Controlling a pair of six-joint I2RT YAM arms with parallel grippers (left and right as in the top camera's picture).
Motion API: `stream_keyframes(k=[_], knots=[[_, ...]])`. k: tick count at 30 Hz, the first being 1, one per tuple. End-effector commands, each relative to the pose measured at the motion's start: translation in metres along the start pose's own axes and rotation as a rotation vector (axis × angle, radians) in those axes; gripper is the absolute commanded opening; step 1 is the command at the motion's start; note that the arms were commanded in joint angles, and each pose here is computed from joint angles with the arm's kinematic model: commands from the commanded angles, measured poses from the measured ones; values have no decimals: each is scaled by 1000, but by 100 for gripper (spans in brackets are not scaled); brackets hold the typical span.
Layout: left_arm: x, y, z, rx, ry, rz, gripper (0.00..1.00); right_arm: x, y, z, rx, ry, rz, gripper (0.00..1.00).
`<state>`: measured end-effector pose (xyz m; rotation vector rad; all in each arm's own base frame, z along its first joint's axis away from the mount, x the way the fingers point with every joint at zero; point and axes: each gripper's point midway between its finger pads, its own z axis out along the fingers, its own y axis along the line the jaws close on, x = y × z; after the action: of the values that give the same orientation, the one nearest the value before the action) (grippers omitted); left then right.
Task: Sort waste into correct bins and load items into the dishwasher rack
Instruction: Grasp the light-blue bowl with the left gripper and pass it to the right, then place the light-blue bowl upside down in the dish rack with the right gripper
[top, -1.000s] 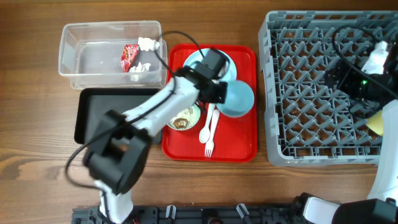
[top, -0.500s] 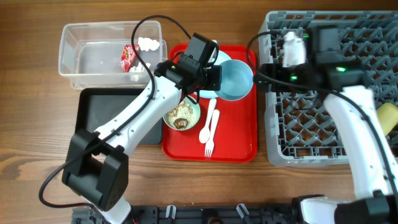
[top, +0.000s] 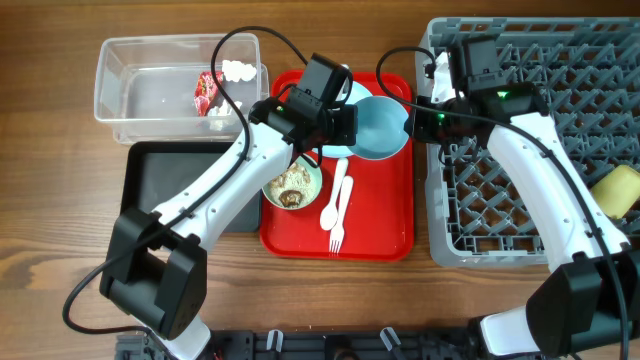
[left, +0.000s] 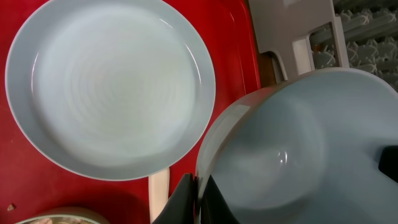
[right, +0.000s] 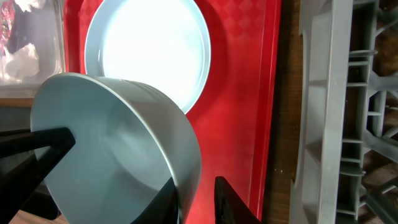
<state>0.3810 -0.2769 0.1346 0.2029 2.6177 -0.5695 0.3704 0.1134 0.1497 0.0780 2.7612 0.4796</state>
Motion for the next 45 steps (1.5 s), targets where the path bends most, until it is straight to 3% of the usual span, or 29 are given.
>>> stream_keyframes(k=[1, 8, 19, 20, 21, 23, 29, 32, 37, 41, 45], knots=[[-8, -8, -16, 27, -35, 2, 4, -4, -12, 4, 50, -10, 32, 18], [-16, -14, -32, 48, -73, -21, 4, -4, -12, 4, 50, -11, 57, 9], [-18, -28, -36, 107, -81, -12, 5, -3, -12, 4, 51, -8, 55, 4], [-18, -27, -36, 107, -80, -11, 8, -4, -13, 4, 59, -12, 52, 4], [-17, -25, -36, 98, -77, -14, 29, -6, -18, 2, 89, -24, 48, 4], [-15, -17, -36, 77, -63, -16, 51, -12, -25, -4, 124, -53, 31, 4], [-26, 38, -62, -19, -72, -123, 55, -65, -89, -82, 440, -363, 70, 4], [-38, 73, -97, -60, -129, -193, 55, -103, -147, -154, 732, -618, 104, 4], [-50, 100, -141, -89, -219, -236, 55, -138, -209, -232, 1073, -795, 62, 4], [-54, 106, -152, -95, -246, -249, 55, -149, -251, -267, 1304, -788, 13, 4], [-52, 107, -151, -97, -240, -251, 55, -142, -307, -271, 1567, -602, -4, 4]])
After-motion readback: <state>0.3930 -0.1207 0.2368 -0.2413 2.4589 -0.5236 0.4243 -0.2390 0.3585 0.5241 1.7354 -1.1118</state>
